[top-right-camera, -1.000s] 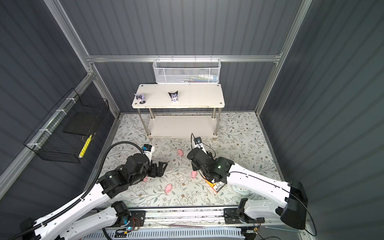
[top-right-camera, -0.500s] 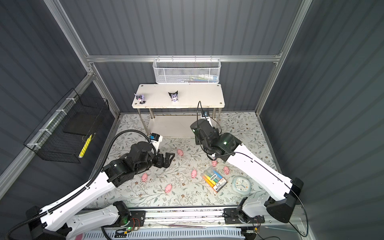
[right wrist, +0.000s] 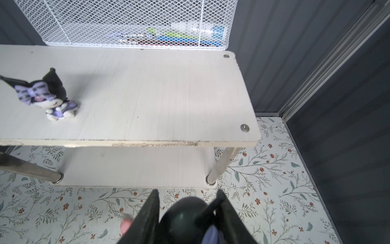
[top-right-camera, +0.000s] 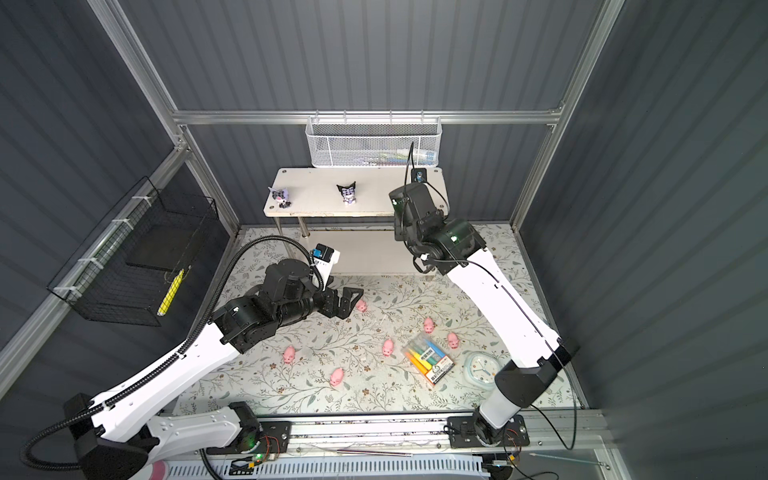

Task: Place and organize the plastic toys onto the shelf
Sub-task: 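Carry the black figurine toward the top shelf with the right gripper while the left rises, then move the held black figurine over the shelf's far corner with the right gripper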

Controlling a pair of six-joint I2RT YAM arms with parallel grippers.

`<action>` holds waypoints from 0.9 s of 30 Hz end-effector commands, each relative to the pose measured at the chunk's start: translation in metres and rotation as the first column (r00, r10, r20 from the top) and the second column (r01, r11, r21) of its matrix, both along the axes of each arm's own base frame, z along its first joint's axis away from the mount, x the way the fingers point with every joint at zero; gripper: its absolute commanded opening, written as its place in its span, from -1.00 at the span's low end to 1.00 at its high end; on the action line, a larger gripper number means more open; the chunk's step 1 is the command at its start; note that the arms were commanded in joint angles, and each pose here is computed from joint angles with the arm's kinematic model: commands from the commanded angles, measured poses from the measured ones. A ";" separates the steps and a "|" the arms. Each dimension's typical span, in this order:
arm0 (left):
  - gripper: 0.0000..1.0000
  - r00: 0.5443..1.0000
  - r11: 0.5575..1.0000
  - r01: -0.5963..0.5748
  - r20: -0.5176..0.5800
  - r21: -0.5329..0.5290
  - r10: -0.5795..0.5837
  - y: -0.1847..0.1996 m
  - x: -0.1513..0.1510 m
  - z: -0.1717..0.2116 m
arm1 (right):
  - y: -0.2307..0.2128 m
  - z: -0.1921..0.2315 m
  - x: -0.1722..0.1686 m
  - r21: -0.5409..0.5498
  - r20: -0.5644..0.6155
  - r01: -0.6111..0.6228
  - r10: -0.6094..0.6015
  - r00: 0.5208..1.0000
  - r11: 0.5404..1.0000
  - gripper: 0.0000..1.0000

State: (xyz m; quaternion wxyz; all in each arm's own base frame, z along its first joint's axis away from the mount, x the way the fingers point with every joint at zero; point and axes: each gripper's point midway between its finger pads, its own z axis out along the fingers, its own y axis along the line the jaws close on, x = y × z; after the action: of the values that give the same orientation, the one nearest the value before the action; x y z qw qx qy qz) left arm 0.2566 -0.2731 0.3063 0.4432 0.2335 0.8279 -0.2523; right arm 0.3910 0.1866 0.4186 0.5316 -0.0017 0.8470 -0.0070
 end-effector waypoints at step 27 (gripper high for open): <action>0.99 0.994 0.998 0.059 0.087 0.020 -0.060 -0.020 0.012 0.028 | -0.029 0.005 0.088 0.044 0.018 0.131 -0.132 0.991 0.990 -0.46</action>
State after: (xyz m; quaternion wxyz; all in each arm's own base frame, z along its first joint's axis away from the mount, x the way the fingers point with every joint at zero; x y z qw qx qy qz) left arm 0.2716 -0.2903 0.3194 0.4560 0.2624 0.8157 -0.2405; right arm 0.4723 0.1622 0.4194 0.5284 0.0479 0.8473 -0.0229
